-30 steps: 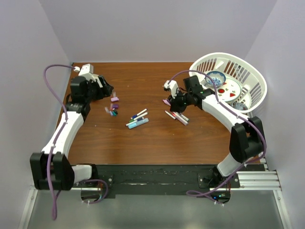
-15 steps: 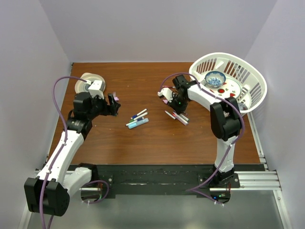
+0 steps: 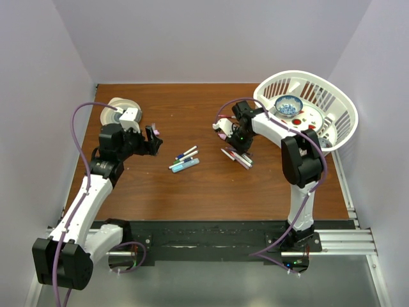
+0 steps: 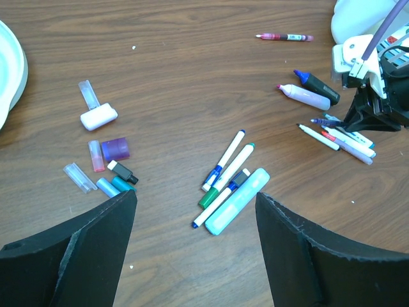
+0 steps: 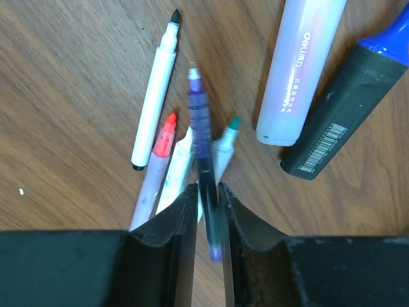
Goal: Open the pen caps
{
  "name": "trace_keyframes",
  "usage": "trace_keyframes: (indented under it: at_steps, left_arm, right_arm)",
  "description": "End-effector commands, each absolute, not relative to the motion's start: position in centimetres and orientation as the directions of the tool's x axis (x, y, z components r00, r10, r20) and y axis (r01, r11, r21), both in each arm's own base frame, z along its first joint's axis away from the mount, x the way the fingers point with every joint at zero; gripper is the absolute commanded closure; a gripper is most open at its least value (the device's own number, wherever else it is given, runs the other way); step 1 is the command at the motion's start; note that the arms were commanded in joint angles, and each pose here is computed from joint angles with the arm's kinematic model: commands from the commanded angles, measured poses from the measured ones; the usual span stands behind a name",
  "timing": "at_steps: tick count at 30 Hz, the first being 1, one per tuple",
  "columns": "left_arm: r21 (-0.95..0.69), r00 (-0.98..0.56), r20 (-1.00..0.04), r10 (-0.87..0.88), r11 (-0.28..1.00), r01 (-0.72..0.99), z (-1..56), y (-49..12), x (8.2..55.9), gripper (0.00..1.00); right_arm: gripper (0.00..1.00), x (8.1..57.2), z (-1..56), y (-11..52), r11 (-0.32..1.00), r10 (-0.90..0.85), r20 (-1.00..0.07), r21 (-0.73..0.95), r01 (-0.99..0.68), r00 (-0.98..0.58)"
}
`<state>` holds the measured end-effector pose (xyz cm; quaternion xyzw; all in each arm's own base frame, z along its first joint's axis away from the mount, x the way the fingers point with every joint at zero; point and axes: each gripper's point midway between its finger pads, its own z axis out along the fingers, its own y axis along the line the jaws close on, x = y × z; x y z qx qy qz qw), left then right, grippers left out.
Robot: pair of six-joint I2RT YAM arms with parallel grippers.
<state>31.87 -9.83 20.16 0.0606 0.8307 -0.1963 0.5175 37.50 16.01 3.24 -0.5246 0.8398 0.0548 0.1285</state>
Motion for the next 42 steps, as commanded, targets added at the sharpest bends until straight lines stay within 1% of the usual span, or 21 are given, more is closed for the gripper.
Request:
trace_keyframes:
  at_steps: [1, 11, 20, 22, 25, 28, 29, 30, 33, 34, 36, 37, 42]
  left_arm:
    - [-0.245, -0.414, -0.906, -0.087, 0.906, 0.345, 21.2, -10.3, 32.0, 0.19]
    - [-0.244, -0.414, -0.906, -0.087, 0.907, 0.343, 21.2, -10.3, 32.1, 0.19]
    - [-0.257, -0.425, -0.901, -0.087, 0.896, 0.361, 20.9, -10.7, 32.0, 0.18]
    - [-0.267, -0.438, -0.895, -0.083, 0.885, 0.38, 20.6, -11.1, 31.9, 0.18]
    - [-0.282, -0.446, -0.892, -0.078, 0.865, 0.414, 20.3, -11.8, 31.7, 0.14]
    - [-0.302, -0.468, -0.881, -0.068, 0.843, 0.446, 19.8, -12.6, 31.5, 0.14]
    - [-0.307, -0.476, -0.877, -0.065, 0.837, 0.452, 19.6, -12.8, 31.5, 0.14]
    - [-0.312, -0.486, -0.872, -0.057, 0.83, 0.463, 19.2, -13.1, 31.4, 0.14]
    - [-0.327, -0.525, -0.851, -0.03, 0.812, 0.483, 18.0, -14.1, 31.3, 0.18]
    - [-0.33, -0.537, -0.844, -0.022, 0.81, 0.485, 17.6, -14.3, 31.2, 0.22]
    - [-0.337, -0.575, -0.818, 0.008, 0.804, 0.49, 16.3, -15.0, 31.1, 0.26]
    - [-0.341, -0.587, -0.809, 0.014, 0.803, 0.489, 15.8, -15.1, 31.1, 0.32]
    - [-0.335, -0.665, -0.744, 0.07, 0.822, 0.461, 13.1, -16.1, 31.3, 0.42]
  right_arm:
    - [0.75, 37.5, 3.9, 15.8, 0.459, -0.858, -0.282, -0.047, -0.887, -0.429]
    - [0.74, 37.3, 5.2, 16.0, 0.479, -0.839, -0.317, -0.043, -0.877, -0.443]
    - [0.69, 36.7, 8.0, 16.5, 0.491, -0.81, -0.39, -0.042, -0.87, -0.439]
    - [0.68, 36.3, 8.9, 17.0, 0.491, -0.795, -0.422, -0.026, -0.871, -0.436]
    - [0.67, 35.4, 9.9, 17.8, 0.481, -0.771, -0.47, 0.012, -0.876, -0.43]
    - [0.66, 34.4, 11.0, 18.5, 0.472, -0.743, -0.516, 0.048, -0.88, -0.426]
    - [0.66, 33.6, 11.1, 19.2, 0.448, -0.728, -0.54, 0.091, -0.889, -0.422]
    - [0.65, 33.2, 12.0, 19.4, 0.44, -0.713, -0.568, 0.095, -0.893, -0.412]
    - [0.65, 32.1, 13.0, 20.5, 0.403, -0.666, -0.629, 0.15, -0.903, -0.401]
    - [0.65, 31.7, 14.0, 20.7, 0.39, -0.652, -0.654, 0.145, -0.909, -0.384]
    - [0.65, 31.3, 14.6, 21.1, 0.371, -0.631, -0.684, 0.148, -0.917, -0.366]
    - [0.65, 31.1, 14.9, 21.2, 0.365, -0.621, -0.696, 0.148, -0.919, -0.359]
    - [0.64, 29.8, 16.5, 21.8, 0.328, -0.573, -0.761, 0.129, -0.936, -0.305]
